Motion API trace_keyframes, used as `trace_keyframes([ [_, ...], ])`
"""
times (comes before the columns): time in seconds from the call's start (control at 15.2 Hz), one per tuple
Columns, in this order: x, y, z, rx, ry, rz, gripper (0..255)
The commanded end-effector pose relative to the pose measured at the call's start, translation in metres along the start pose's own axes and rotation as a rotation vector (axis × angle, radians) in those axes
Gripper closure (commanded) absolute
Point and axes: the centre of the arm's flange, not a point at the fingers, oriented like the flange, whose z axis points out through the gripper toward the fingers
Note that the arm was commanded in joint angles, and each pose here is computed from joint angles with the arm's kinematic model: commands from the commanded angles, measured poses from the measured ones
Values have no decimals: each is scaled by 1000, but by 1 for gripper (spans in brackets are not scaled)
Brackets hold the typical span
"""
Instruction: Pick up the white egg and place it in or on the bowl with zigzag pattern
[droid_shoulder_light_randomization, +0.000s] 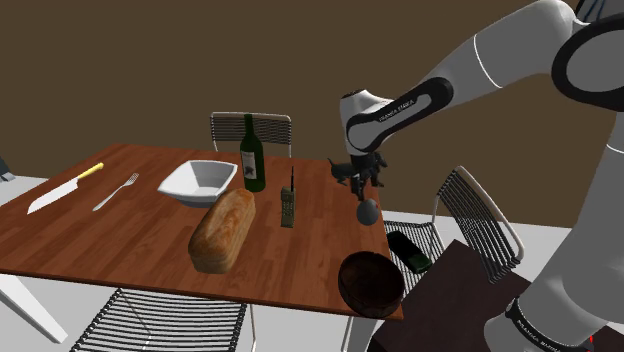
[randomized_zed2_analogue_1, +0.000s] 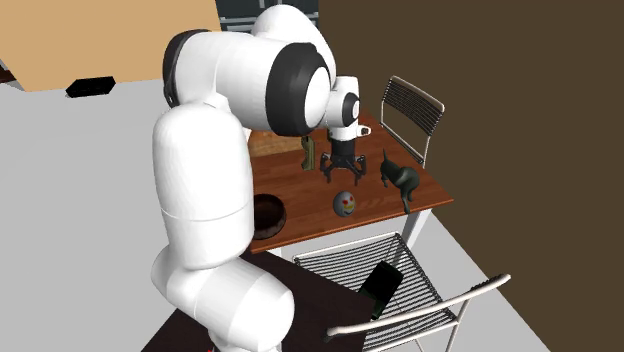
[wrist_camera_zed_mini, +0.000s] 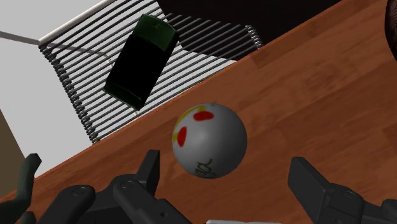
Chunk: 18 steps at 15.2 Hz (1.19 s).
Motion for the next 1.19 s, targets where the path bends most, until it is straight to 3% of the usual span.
trace_keyframes([
  [0.0,18,4,11,-11,-12,-2,0],
  [0.46,17,4,51,-11,-12,-2,0],
  [0.99,17,4,51,-11,-12,-2,0],
  [1.06,17,4,51,-11,-12,-2,255],
  [1.12,17,4,51,-11,-12,-2,255],
])
